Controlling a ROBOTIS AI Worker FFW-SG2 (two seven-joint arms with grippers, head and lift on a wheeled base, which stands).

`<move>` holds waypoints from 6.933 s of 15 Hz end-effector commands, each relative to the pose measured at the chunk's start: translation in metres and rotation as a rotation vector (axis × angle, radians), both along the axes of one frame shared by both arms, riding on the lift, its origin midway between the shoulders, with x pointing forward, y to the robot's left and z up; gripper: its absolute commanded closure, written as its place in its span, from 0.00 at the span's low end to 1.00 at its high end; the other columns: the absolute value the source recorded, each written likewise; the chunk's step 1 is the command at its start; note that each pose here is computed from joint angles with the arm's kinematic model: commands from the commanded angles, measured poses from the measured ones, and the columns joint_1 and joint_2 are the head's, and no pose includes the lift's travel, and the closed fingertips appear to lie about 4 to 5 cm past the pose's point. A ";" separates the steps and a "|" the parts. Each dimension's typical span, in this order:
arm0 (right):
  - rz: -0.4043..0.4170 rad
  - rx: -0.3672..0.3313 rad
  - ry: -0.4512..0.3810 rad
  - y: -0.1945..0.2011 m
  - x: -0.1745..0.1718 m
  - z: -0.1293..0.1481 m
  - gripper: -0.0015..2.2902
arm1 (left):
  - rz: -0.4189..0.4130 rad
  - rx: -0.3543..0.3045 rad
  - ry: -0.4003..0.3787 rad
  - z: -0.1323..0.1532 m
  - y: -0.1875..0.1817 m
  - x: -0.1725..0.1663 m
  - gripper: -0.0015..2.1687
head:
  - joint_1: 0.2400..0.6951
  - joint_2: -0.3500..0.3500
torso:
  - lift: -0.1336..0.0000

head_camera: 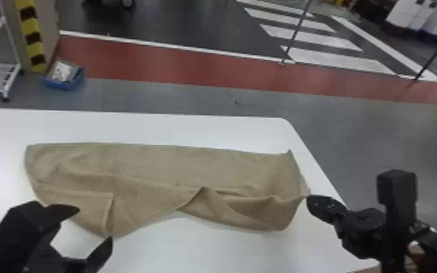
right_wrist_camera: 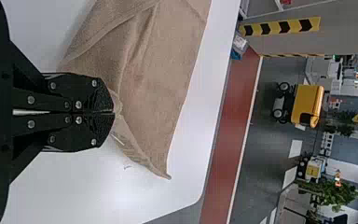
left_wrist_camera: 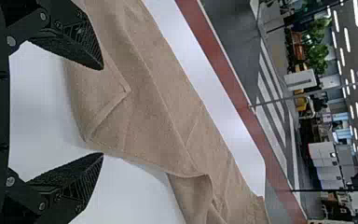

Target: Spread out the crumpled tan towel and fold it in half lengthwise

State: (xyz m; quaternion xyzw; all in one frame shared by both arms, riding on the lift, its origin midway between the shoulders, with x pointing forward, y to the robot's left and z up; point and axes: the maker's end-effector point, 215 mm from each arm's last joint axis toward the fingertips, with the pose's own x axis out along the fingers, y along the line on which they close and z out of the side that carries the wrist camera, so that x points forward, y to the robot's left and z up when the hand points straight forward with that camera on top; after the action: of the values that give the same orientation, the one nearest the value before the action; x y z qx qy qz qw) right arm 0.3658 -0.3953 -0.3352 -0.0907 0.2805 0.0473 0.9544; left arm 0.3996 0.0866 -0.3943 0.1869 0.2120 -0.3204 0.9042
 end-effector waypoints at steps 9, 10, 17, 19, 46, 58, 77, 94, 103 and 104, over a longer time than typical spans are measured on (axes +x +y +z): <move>-0.018 -0.014 0.000 -0.007 -0.004 0.001 0.51 | 0.096 -0.003 0.130 -0.046 -0.044 0.041 0.16 | 1.00 0.00 | 0.08; -0.019 -0.014 0.001 -0.007 -0.006 0.000 0.51 | 0.117 0.013 0.121 -0.048 -0.039 0.048 0.19 | 1.00 0.00 | 0.08; -0.030 -0.007 0.000 -0.009 -0.008 0.000 0.51 | 0.226 0.117 0.092 -0.062 0.006 0.059 0.59 | 1.00 0.00 | 0.08; -0.033 0.000 -0.001 -0.008 -0.009 -0.001 0.51 | 0.280 0.154 0.107 -0.066 0.024 0.054 0.87 | 1.00 0.00 | 0.08; -0.149 -0.044 -0.020 -0.071 -0.011 0.009 0.51 | 0.843 0.054 0.107 -0.060 0.200 0.001 0.33 | 1.00 0.09 | 0.08; -0.176 -0.032 0.032 -0.069 -0.021 0.000 0.51 | -0.062 0.070 -0.112 0.029 0.168 0.039 0.15 | 1.00 0.07 | 0.08; -0.210 -0.033 0.067 -0.058 -0.043 -0.005 0.51 | -0.538 0.400 0.119 -0.044 0.151 -0.007 0.27 | 1.00 0.03 | 0.08; -0.215 -0.026 0.060 -0.060 -0.052 0.000 0.51 | -0.476 0.525 0.180 -0.063 0.195 0.006 0.36 | 1.00 0.09 | 0.08; -0.219 -0.014 0.044 -0.062 -0.059 0.010 0.51 | -0.489 0.518 0.167 -0.026 0.205 0.000 0.53 | 1.00 0.12 | 0.08; -0.220 -0.005 0.036 -0.063 -0.058 0.013 0.51 | -0.501 0.509 0.152 -0.011 0.201 0.000 0.53 | 1.00 0.12 | 0.08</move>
State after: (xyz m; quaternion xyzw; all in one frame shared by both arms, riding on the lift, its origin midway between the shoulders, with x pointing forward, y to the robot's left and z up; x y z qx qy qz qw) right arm 0.3083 -0.4568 -0.3255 -0.0641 0.3096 -0.0564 0.9470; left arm 0.3972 0.2892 -0.4258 0.4251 0.3137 -0.4839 0.6977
